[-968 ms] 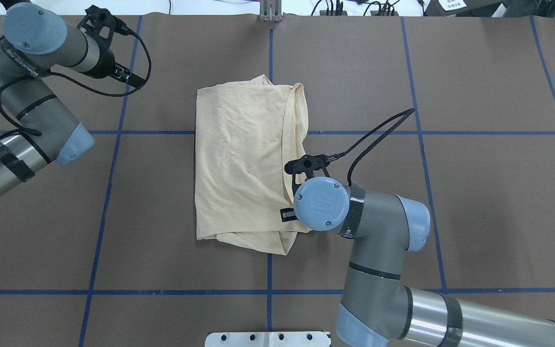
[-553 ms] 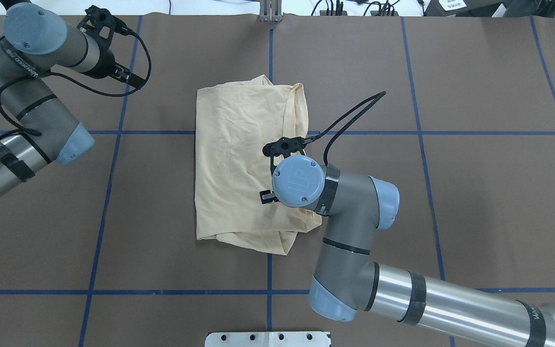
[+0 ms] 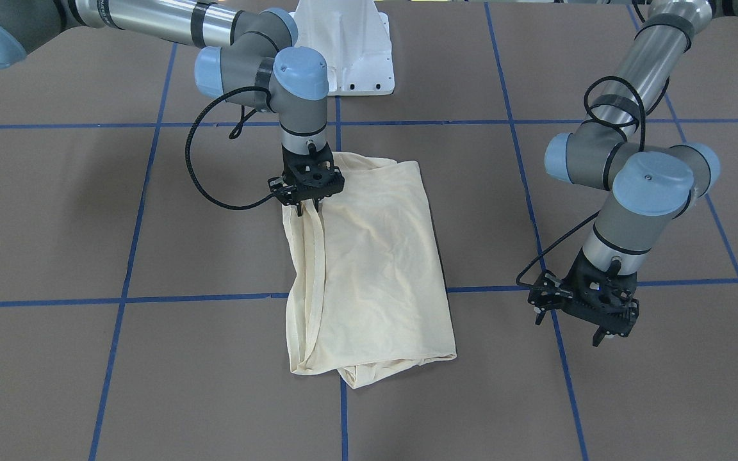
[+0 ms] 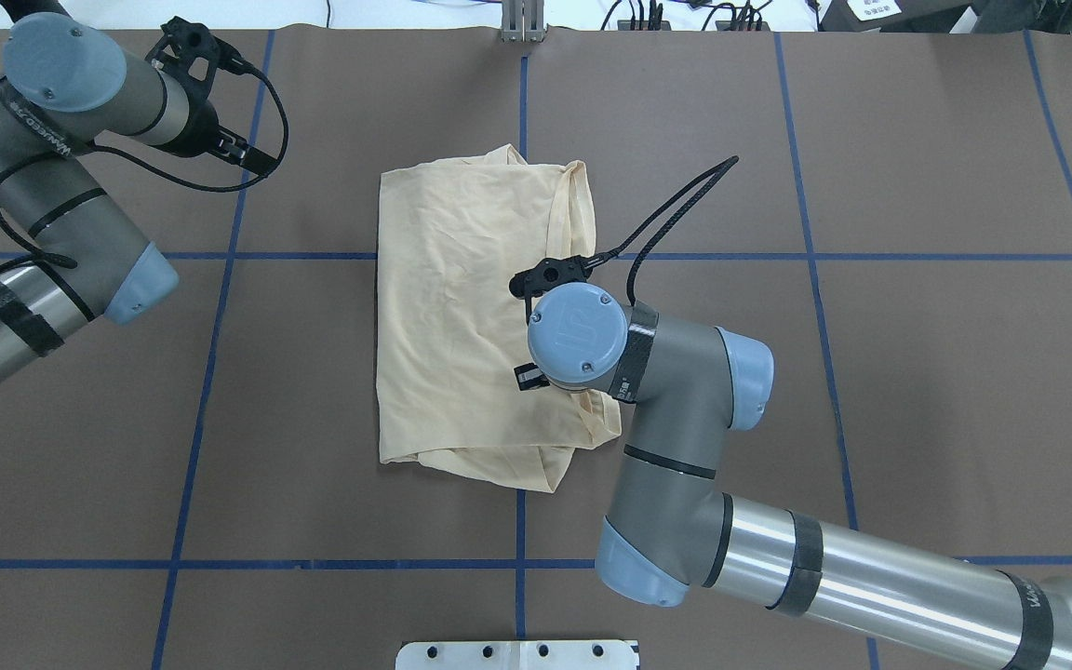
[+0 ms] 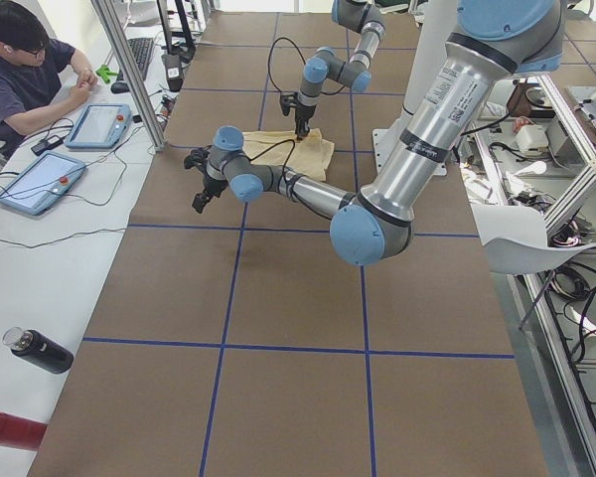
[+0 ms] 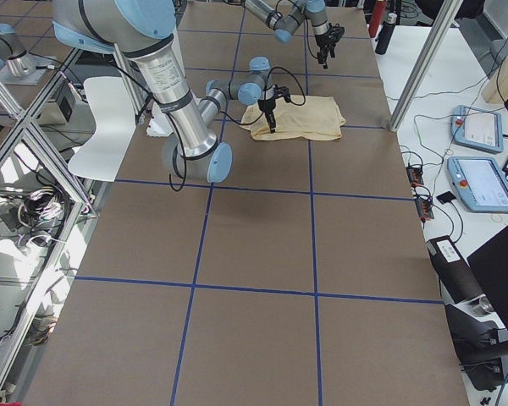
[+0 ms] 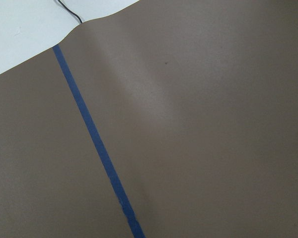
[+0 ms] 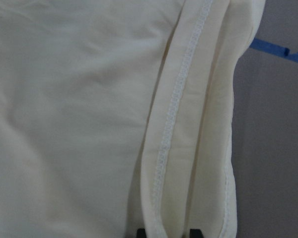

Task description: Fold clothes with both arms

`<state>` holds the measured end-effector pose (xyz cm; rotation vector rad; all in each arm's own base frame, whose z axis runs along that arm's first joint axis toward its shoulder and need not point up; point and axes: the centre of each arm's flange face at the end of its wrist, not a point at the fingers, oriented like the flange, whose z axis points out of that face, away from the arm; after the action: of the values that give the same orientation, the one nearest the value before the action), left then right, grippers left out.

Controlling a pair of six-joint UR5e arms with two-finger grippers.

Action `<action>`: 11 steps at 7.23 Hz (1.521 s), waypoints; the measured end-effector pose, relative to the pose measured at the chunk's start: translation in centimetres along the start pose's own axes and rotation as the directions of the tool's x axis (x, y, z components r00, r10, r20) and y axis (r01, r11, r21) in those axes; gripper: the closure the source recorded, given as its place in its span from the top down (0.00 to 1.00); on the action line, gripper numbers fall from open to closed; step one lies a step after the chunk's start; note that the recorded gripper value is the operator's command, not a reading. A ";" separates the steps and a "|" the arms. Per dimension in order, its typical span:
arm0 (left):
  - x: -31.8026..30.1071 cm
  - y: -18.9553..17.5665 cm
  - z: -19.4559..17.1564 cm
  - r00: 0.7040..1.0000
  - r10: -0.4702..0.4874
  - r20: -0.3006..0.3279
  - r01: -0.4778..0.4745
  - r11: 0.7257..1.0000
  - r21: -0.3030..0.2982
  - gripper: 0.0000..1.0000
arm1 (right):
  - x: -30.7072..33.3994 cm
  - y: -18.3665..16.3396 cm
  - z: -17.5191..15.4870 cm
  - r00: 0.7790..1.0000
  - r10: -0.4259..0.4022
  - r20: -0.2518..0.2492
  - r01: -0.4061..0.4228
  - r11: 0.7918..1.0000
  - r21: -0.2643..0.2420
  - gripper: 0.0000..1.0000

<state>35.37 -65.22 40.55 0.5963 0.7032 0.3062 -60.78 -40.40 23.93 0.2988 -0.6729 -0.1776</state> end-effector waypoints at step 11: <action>2.3 0.3 -2.5 0.992 -0.083 -0.096 0.083 0.997 -0.005 1.00 | 7.0 4.1 -4.1 0.997 0.075 0.007 -0.075 0.997 -0.003 1.00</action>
<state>35.31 -62.96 38.01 0.5529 0.8181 0.2593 -52.51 -37.46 26.33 0.2704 -0.6901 -0.1081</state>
